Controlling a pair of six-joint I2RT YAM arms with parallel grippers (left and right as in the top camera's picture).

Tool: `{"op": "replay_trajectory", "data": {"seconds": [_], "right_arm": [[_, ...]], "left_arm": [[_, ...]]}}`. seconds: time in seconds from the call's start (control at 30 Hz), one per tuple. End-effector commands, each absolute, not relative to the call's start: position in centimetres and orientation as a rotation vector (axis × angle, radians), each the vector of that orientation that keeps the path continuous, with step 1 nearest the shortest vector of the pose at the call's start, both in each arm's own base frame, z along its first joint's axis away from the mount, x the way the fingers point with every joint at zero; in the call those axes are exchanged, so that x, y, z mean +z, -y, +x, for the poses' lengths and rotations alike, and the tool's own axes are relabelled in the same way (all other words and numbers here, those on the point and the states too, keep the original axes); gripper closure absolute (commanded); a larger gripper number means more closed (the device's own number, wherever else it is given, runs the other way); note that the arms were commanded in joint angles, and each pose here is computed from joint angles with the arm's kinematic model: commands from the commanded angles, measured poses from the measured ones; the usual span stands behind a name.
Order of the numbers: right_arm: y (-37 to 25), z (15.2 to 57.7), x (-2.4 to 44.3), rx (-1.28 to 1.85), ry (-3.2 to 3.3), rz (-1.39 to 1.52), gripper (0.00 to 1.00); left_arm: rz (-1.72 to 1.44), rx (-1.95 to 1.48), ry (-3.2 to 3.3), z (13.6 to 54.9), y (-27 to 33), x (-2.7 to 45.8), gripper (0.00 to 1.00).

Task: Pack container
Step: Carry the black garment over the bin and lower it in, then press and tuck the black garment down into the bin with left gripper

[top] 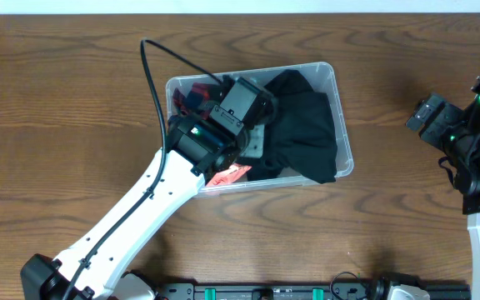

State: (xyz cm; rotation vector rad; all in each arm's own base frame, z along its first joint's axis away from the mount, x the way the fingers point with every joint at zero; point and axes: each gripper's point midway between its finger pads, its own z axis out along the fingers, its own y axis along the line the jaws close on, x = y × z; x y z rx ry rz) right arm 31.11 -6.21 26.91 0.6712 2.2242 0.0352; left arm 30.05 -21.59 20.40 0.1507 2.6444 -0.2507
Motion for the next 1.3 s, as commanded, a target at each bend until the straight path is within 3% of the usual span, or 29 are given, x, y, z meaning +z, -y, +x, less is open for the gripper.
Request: {"op": "replay_trajectory", "data": {"seconds": [0.0,0.13,0.33,0.63,0.73,1.0,1.27], "right_arm": [[6.4,31.1,27.0,0.031,-2.224,0.665,0.01],[6.4,31.1,27.0,0.031,-2.224,0.665,0.01],[6.4,31.1,27.0,0.031,-2.224,0.665,0.01],[6.4,31.1,27.0,0.031,-2.224,0.665,0.01],[6.4,31.1,27.0,0.031,-2.224,0.665,0.01],[6.4,31.1,27.0,0.031,-2.224,0.665,0.01],[6.4,31.1,27.0,0.031,-2.224,0.665,0.01]], "left_arm": [[0.157,-0.130,-2.677,29.1,19.8,20.4,0.74],[0.155,-0.009,-2.705,27.8,17.4,20.5,0.64],[0.181,0.067,-2.638,27.7,15.8,22.4,0.57],[0.609,-0.320,-2.363,29.1,22.9,27.4,0.58],[0.857,-0.478,-2.402,27.8,26.4,24.4,0.63],[1.153,-0.574,-2.553,25.9,31.3,15.7,0.64],[1.185,-0.545,-2.648,26.7,33.5,9.2,0.64]]}}
